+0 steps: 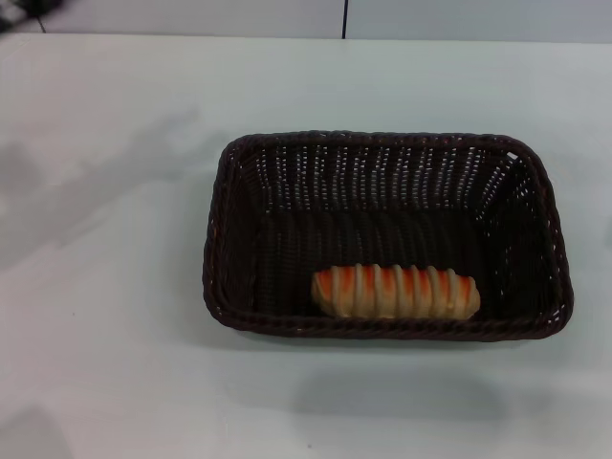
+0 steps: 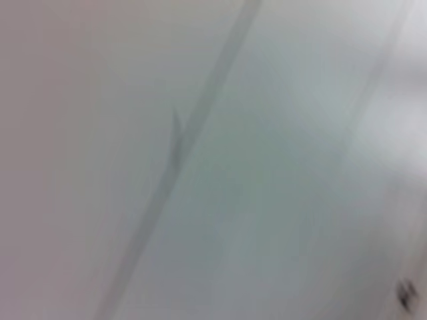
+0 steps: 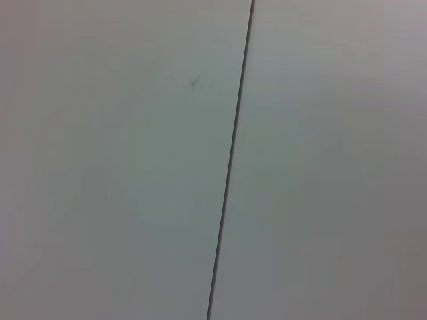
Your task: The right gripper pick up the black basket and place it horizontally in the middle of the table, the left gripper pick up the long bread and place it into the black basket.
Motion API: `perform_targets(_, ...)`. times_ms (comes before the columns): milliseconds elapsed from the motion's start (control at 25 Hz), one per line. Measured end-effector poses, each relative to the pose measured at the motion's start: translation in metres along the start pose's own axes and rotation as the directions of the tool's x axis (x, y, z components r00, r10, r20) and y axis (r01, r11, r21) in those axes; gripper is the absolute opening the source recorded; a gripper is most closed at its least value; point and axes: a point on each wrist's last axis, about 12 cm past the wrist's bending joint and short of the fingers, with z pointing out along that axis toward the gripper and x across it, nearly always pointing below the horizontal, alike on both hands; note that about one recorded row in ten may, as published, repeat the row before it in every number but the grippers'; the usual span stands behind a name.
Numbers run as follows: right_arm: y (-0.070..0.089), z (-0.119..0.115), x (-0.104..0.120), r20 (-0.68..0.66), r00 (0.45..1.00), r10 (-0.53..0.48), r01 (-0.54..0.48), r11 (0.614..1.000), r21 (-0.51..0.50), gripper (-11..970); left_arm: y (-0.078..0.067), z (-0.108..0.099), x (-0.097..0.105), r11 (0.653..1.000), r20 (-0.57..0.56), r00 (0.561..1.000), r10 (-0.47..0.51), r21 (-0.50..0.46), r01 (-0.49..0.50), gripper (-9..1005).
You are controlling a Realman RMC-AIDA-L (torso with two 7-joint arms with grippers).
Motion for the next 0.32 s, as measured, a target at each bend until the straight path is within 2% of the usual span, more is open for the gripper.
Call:
perform_targets(40, 0.000, 0.000, 0.000, 0.000, 1.000, 0.000, 0.000, 1.000, 0.000, 329, 0.000, 0.000, 0.000, 1.000, 0.000, 1.000, 0.000, 0.000, 0.000, 830)
perform_targets(120, 0.000, 0.000, 0.000, -0.001, 1.000, -0.001, 0.001, 1.000, -0.001, 329, 0.015, -0.022, 0.001, 0.995, 0.172, 0.984, 0.034, -0.099, -0.017, 830)
perform_targets(160, 0.001, 0.000, 0.001, -0.002, 1.000, -0.001, 0.001, 1.000, -0.001, 329, 0.026, -0.036, 0.007, 0.982, 0.291, 0.955, 0.058, -0.190, -0.002, 830)
perform_targets(320, 0.001, 0.000, 0.001, -0.002, 1.000, 0.000, 0.000, 1.000, -0.003, 328, 0.033, -0.047, 0.014, 0.965, 0.369, 0.925, 0.087, -0.264, 0.015, 830)
